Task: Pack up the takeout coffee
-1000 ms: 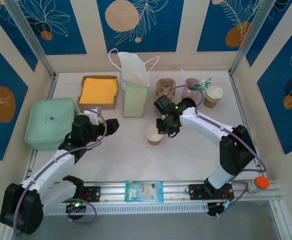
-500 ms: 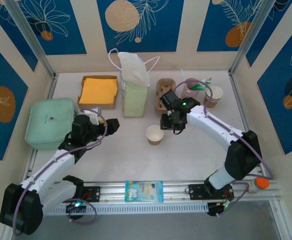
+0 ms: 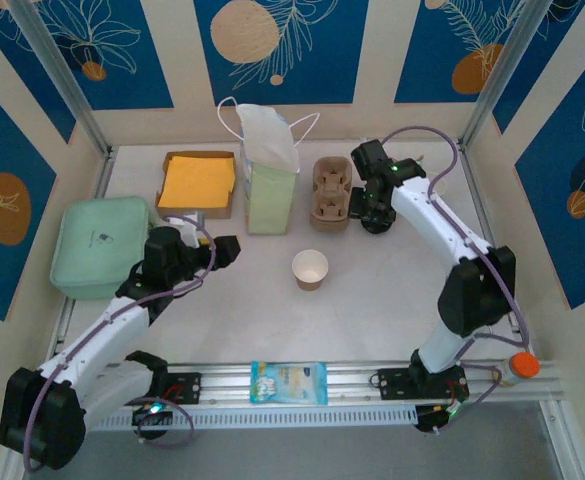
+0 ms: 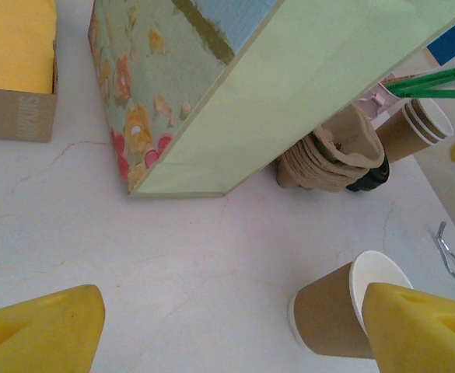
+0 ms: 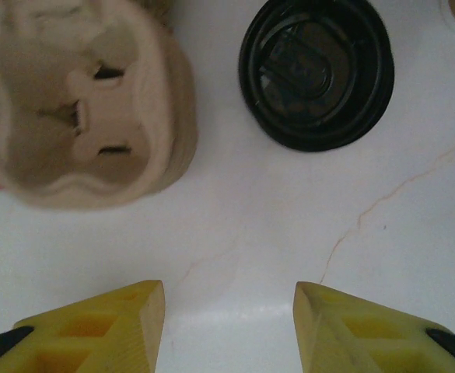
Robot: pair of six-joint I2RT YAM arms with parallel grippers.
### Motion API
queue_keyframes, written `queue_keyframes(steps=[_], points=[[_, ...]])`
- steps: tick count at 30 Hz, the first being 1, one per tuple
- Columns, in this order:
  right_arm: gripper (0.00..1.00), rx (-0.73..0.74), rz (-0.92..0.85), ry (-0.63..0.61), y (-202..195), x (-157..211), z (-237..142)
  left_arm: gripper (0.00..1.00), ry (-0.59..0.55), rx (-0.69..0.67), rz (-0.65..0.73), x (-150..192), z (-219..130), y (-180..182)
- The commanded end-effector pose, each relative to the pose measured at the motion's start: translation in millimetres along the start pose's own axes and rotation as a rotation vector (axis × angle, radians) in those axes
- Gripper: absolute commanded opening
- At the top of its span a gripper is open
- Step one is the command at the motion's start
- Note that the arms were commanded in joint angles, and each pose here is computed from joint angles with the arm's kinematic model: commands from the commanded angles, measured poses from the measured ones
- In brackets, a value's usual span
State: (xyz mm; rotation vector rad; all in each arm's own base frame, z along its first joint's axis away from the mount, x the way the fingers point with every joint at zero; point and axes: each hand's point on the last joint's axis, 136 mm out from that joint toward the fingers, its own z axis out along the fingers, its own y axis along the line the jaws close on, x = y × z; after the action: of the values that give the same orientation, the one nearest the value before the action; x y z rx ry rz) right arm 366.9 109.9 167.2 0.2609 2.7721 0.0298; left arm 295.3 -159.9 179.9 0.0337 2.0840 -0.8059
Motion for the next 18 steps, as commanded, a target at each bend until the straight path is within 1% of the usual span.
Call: queue_keyframes(steps=[1,3,9,18], points=[[0.48,0.047,-0.001,0.015,-8,-14,17,0.86,-0.034,0.014,0.038,-12,-7,-10],[0.48,0.077,0.012,0.021,-12,-24,28,0.86,-0.031,0.01,0.04,-10,-8,-10],[0.47,0.085,0.029,0.032,-10,-45,54,0.86,-0.027,-0.004,0.051,-8,-10,-7],[0.47,0.109,0.037,0.058,-6,-60,79,0.86,-0.025,-0.018,0.054,-5,-8,-3]])
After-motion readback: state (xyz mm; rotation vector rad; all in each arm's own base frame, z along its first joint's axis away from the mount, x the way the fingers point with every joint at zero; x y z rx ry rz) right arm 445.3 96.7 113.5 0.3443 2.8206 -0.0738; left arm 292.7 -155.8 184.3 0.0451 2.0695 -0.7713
